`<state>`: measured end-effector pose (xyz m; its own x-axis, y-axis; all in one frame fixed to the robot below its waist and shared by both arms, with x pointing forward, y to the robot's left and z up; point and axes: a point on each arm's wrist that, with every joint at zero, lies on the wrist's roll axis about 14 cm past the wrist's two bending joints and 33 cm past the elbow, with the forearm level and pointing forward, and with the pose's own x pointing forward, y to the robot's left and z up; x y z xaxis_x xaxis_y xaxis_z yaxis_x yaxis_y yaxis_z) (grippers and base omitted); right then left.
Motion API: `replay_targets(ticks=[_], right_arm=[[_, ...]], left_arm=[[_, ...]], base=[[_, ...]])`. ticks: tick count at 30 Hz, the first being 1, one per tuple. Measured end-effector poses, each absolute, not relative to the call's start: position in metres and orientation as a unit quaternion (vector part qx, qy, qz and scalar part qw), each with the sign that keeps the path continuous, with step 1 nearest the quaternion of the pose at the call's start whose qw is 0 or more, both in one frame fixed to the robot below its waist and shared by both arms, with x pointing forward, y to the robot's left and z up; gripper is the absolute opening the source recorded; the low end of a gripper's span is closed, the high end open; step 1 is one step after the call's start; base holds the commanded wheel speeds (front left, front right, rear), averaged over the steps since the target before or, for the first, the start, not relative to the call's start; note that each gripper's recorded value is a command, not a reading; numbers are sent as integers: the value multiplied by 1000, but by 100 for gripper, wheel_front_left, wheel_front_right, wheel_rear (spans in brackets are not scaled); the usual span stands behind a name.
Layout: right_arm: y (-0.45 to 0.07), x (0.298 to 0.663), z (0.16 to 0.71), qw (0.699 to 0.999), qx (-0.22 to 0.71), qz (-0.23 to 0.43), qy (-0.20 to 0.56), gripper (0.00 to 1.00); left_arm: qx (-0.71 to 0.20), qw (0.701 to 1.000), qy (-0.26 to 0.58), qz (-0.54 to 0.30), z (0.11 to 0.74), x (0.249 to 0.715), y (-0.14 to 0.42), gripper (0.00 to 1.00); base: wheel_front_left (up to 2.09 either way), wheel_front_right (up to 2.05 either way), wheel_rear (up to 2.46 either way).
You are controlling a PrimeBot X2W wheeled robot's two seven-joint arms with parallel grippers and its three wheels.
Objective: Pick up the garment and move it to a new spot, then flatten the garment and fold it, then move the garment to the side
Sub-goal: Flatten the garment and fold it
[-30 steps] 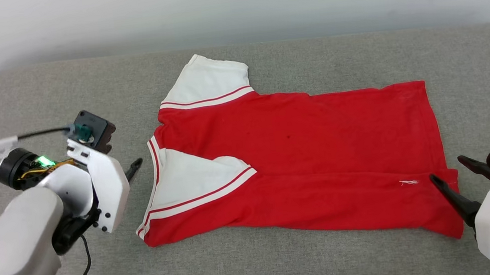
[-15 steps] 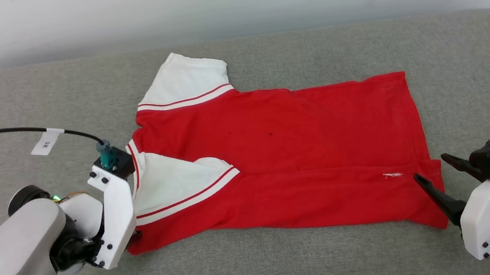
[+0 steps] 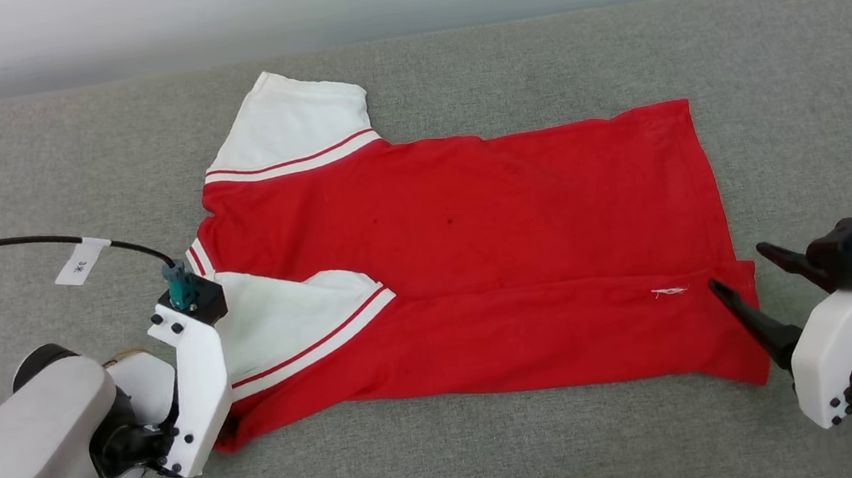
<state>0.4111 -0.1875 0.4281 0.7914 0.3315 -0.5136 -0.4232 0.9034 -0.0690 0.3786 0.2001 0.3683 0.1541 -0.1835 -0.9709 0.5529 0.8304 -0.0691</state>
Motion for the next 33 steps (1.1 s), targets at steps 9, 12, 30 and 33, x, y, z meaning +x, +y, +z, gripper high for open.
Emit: replay_targets(ticks=[9, 12, 30, 33], right_arm=[[-199, 423, 464, 940, -137, 205, 234, 100], [-201, 426, 479, 934, -160, 212, 239, 100], [-198, 380, 415, 790, -193, 265, 517, 100], [-189, 376, 394, 779, -172, 275, 536, 100]], left_arm=[[163, 760, 573, -261, 382, 372, 194, 0], [163, 770, 560, -260, 390, 372, 196, 0], [184, 787, 523, -270, 406, 382, 201, 0], [184, 788, 521, -274, 403, 386, 200, 0]], base=[[0, 0, 0], [0, 0, 0], [0, 0, 0], [0, 0, 0]])
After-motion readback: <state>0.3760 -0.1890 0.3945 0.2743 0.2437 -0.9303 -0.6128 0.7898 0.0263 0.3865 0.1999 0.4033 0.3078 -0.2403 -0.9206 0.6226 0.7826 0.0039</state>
